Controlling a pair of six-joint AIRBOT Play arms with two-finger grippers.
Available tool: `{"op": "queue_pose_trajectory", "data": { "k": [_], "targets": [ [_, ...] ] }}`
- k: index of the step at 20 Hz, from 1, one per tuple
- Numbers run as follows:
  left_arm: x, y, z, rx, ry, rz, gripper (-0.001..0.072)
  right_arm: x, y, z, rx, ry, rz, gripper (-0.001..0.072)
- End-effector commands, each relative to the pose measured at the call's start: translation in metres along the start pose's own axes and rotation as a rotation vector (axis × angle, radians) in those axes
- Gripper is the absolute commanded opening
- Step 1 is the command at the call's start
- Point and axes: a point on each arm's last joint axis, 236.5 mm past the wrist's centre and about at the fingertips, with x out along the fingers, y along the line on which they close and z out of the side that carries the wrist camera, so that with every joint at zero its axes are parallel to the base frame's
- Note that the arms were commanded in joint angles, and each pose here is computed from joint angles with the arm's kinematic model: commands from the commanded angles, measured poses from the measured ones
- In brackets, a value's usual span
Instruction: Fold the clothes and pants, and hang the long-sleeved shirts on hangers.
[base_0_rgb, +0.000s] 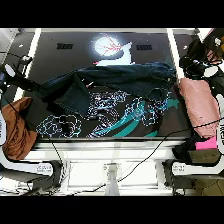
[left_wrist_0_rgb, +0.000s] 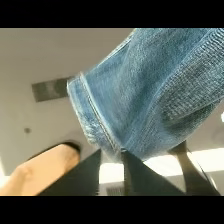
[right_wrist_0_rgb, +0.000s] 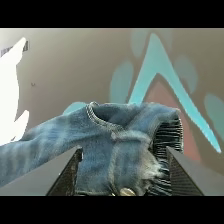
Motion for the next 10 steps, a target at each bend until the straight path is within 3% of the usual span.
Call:
{"op": "queue_pose_trajectory", "data": {
  "k": [1,2,3,5,6,8,10],
  "targets": [
    [-0.037,0.021,0.029,-0.031,-0.141,0.092,0.0327,-0.023,0.002,0.024,-0.013,-0.054,-0.001,0.0598],
    [-0.06,0.032,0.047,-0.076,-0.233,0.14,0.0582,-0.035,0.001,0.036,-0.02,-0.083,-0.007,0.0598],
    [-0.086,0.042,0.062,-0.148,-0.327,0.178,0.0664,-0.051,-0.003,0.051,-0.032,-0.12,-0.02,0.0598],
    [-0.138,0.051,0.075,-0.328,-0.462,0.196,0.0624,-0.083,-0.011,0.076,-0.04,-0.184,-0.044,0.0597],
    [-0.155,0.044,0.071,-0.447,-0.477,0.146,0.0561,-0.099,-0.015,0.086,-0.04,-0.206,-0.053,0.0597],
    [-0.173,0.018,0.062,-0.482,-0.46,0.05,0.0348,-0.122,-0.021,0.095,-0.045,-0.222,-0.066,0.0597],
    [-0.175,-0.021,0.061,-0.448,-0.482,-0.079,0.0351,-0.134,-0.025,0.089,-0.062,-0.185,-0.075,0.0597]
  ]
}}
